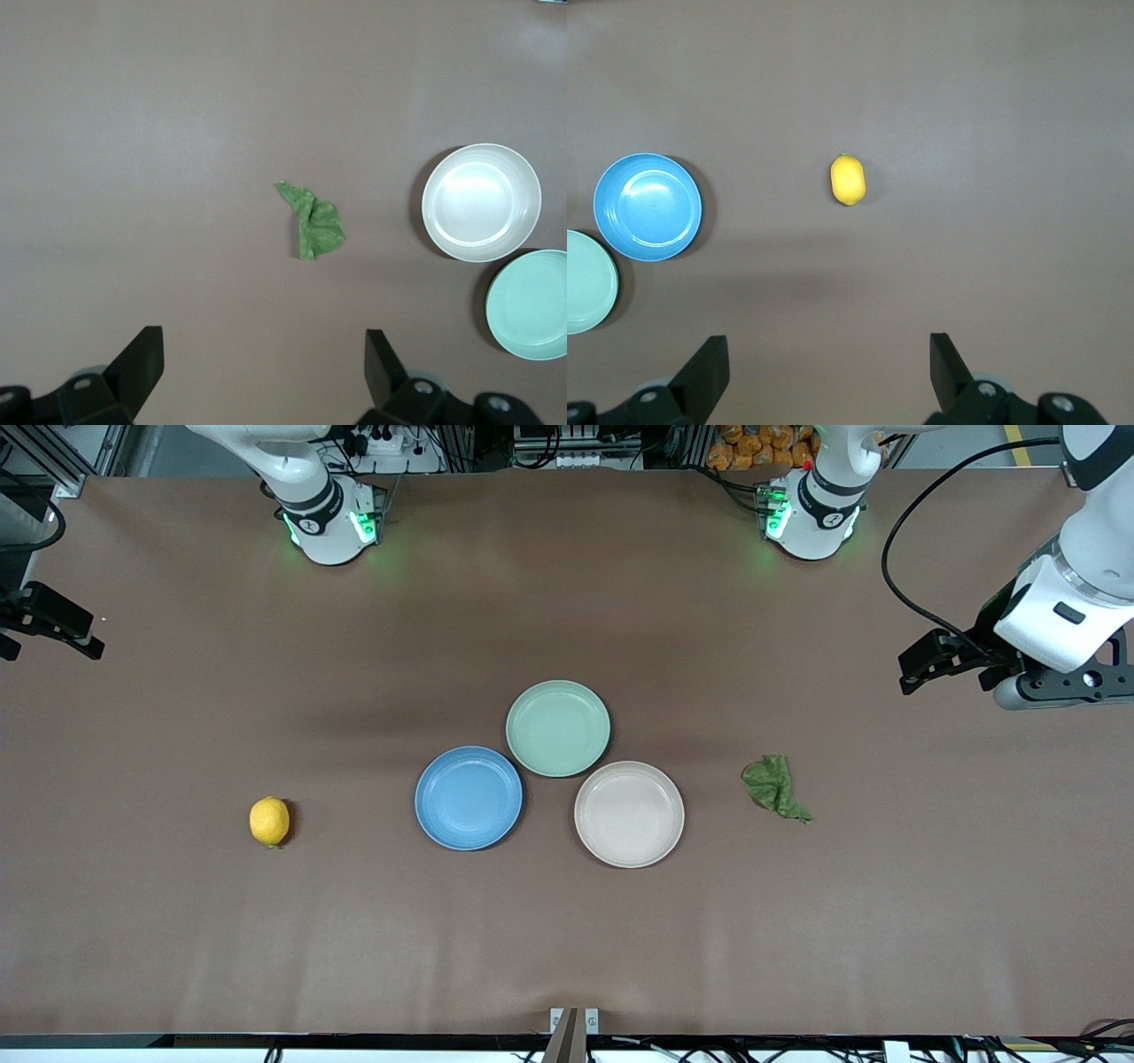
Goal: Pick lemon and lettuce from blue and beige plates
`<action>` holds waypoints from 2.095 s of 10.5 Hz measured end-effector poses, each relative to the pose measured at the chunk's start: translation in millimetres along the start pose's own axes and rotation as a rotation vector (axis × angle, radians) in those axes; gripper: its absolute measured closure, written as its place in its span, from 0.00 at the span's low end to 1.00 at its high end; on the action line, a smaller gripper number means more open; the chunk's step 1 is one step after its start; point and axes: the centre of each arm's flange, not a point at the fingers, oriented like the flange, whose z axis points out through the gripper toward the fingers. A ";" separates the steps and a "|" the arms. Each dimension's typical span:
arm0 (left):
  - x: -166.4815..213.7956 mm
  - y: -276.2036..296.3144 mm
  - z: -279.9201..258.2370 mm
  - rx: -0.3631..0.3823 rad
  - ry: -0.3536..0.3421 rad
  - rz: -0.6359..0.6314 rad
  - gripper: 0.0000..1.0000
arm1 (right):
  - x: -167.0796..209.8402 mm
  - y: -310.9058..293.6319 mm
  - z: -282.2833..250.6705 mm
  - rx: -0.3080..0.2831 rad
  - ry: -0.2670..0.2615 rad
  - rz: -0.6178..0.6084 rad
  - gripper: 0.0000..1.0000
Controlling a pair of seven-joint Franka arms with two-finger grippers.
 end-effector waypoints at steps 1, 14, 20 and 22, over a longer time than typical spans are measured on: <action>-0.6 -7.9 1.7 0.005 -0.021 -0.013 0.00 | 0.0 0.1 0.0 0.000 0.000 0.000 0.00; -2.8 -10.2 4.6 0.014 -0.069 -0.013 0.00 | 0.0 0.3 -0.1 0.000 0.000 0.001 0.00; 8.1 -1.8 16.0 0.006 -0.057 -0.001 0.00 | 0.0 0.3 -0.2 0.000 0.000 0.001 0.00; 8.0 1.5 15.9 0.005 -0.053 0.006 0.00 | 0.0 0.3 -0.2 0.000 0.000 0.001 0.00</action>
